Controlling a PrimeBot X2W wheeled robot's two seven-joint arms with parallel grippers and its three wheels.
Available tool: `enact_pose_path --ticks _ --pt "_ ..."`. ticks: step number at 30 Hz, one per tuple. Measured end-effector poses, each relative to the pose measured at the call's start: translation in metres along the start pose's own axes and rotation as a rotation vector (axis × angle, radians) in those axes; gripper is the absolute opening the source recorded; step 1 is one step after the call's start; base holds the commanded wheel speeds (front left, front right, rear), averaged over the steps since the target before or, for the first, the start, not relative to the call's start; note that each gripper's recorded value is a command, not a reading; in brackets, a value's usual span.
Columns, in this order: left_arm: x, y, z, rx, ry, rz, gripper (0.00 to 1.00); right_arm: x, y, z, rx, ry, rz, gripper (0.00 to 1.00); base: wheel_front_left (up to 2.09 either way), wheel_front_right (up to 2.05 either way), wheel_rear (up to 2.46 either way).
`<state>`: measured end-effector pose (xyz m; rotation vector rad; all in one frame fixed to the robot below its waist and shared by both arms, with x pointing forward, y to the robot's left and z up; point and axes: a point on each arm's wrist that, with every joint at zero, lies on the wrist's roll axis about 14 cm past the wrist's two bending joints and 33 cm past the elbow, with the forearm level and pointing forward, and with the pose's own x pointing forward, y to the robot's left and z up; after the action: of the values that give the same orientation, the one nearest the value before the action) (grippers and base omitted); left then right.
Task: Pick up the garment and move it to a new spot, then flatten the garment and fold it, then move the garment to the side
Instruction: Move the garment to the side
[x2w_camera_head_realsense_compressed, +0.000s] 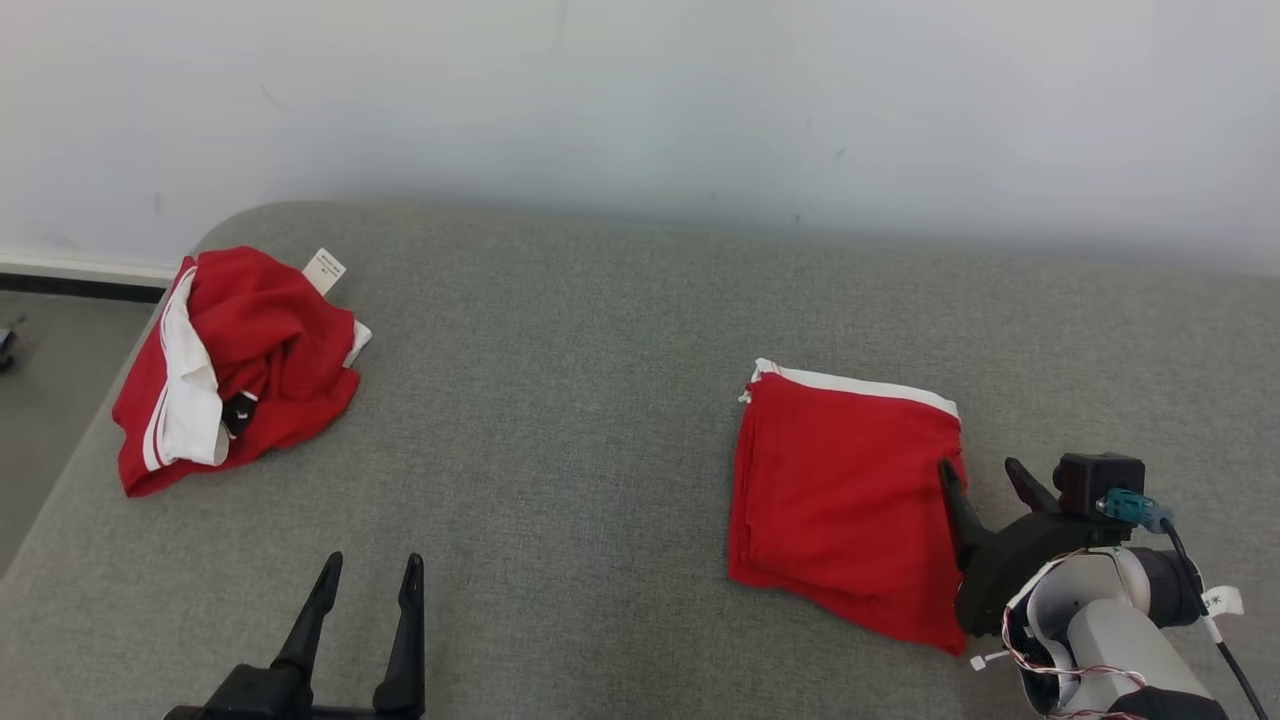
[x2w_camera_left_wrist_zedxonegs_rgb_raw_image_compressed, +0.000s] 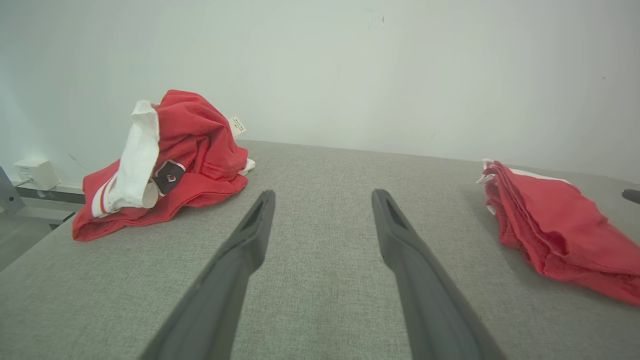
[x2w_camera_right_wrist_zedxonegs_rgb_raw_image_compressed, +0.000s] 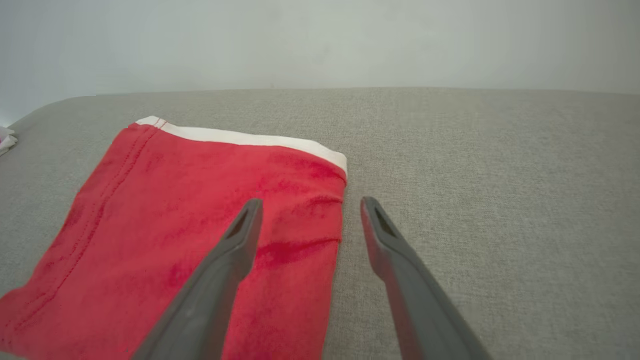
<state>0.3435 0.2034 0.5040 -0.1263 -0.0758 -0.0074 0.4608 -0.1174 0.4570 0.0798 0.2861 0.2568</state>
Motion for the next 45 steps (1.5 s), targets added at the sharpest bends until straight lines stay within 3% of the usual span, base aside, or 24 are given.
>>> enact_pose_path --ticks 14,15,16,17,22,28,38,45 --pt "0.01 0.011 -0.012 -0.004 0.038 0.037 1.0 0.022 0.01 -0.071 0.047 0.228 0.002 1.0 0.0 0.0 0.0" --pt "0.011 0.011 -0.012 -0.003 0.04 0.036 1.0 0.023 0.012 -0.071 0.054 0.225 0.006 0.76 0.0 0.0 0.0" --pt "0.012 0.01 -0.013 -0.003 0.041 0.036 1.0 0.024 0.013 -0.071 0.067 0.223 0.006 0.12 0.0 0.0 0.0" --pt "0.013 0.01 -0.013 -0.003 0.041 0.034 1.0 0.025 0.014 -0.072 0.072 0.225 0.008 0.0 0.0 0.0 0.0" --pt "0.017 0.007 -0.013 -0.006 0.04 0.024 1.0 0.027 0.02 -0.071 0.062 0.221 0.028 0.0 0.0 0.0 0.0" --pt "0.024 0.004 -0.016 -0.006 0.045 0.015 1.0 0.04 0.008 -0.051 -0.047 0.19 0.048 0.0 0.0 0.0 0.0" --pt "0.07 -0.016 -0.024 0.005 0.04 -0.068 1.0 0.078 -0.042 -0.015 -0.285 0.156 0.054 0.0 0.0 0.0 0.0" --pt "0.107 -0.035 -0.04 0.035 0.042 -0.16 1.0 0.089 -0.112 0.007 -0.41 0.173 -0.025 0.0 0.0 0.0 0.0"
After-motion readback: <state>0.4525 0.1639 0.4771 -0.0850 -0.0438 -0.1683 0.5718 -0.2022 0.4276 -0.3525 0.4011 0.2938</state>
